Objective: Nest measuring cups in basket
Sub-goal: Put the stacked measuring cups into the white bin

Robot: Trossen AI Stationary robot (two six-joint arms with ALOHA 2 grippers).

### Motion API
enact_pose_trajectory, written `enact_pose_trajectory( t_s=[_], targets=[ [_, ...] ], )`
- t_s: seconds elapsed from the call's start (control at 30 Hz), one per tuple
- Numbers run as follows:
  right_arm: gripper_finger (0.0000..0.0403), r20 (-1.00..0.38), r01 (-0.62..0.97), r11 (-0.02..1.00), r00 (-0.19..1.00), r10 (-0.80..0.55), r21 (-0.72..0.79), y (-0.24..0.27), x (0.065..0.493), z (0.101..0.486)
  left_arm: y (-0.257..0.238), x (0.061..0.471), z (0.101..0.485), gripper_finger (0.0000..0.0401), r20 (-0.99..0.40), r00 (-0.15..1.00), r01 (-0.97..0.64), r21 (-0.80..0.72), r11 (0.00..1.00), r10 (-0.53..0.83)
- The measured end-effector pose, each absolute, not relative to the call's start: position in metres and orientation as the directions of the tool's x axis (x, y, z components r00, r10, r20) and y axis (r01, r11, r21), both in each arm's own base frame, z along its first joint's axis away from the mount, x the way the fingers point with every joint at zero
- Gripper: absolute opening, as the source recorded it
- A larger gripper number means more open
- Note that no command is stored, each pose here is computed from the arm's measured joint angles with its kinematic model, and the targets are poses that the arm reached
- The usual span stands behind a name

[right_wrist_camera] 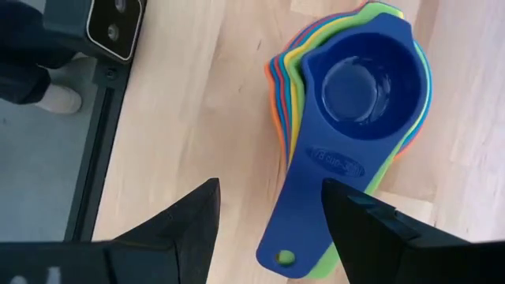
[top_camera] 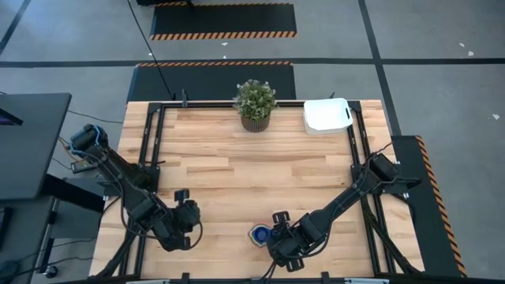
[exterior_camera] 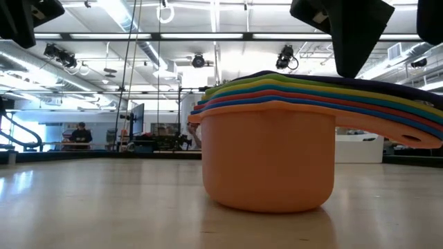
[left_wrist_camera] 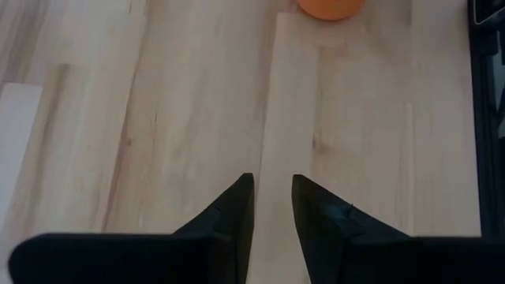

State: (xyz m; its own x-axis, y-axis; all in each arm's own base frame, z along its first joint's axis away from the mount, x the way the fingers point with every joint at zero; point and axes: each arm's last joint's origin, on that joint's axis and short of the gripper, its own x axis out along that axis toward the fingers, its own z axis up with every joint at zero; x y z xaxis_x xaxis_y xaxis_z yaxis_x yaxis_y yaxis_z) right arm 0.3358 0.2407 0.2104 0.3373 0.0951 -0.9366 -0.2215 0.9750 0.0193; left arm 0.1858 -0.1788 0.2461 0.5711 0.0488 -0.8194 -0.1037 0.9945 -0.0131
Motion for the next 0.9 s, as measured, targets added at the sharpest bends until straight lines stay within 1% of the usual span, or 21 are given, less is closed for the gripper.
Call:
enact_pose_trajectory(
  t_s=[0.13, 0.37, 0.47, 0.57, 0.7, 0.8, 0.9],
  targets=[
    [0.0229, -0.937, -0.244, 0.970, 0.335, 0.105, 0.021, 0.242, 0.335, 0.211, -0.180, 0.187, 0.247, 0.0096, -0.813, 0.582, -0.104, -0.027, 0.994, 0.038],
    [0.0229, -0.916, -0.264, 0.964, 0.389, 0.098, -0.009, 0.244, 0.339, 0.212, -0.184, 0.190, 0.249, 0.0096, -0.789, 0.614, -0.101, -0.074, 0.992, 0.003],
    [0.0229, -0.899, -0.300, 0.953, 0.428, 0.089, -0.048, 0.245, 0.341, 0.213, -0.185, 0.192, 0.250, 0.0096, -0.779, 0.627, -0.100, -0.094, 0.991, -0.011],
    [0.0228, -0.874, -0.339, 0.933, 0.481, 0.063, -0.119, 0.248, 0.342, 0.215, -0.186, 0.193, 0.251, 0.0096, -0.769, 0.639, -0.098, -0.111, 0.989, -0.023],
    [0.0225, -0.851, -0.333, 0.923, 0.524, 0.013, -0.191, 0.251, 0.341, 0.216, -0.188, 0.194, 0.253, 0.0096, -0.757, 0.653, -0.095, -0.132, 0.987, -0.038],
    [0.0224, -0.846, -0.310, 0.932, 0.534, 0.008, -0.186, 0.254, 0.340, 0.216, -0.189, 0.195, 0.253, 0.0096, -0.750, 0.660, -0.095, -0.143, 0.985, -0.046],
    [0.0224, -0.818, -0.306, 0.938, 0.573, 0.047, -0.160, 0.258, 0.342, 0.213, -0.189, 0.195, 0.254, 0.0096, -0.748, 0.662, -0.094, -0.146, 0.985, -0.048]
  ],
)
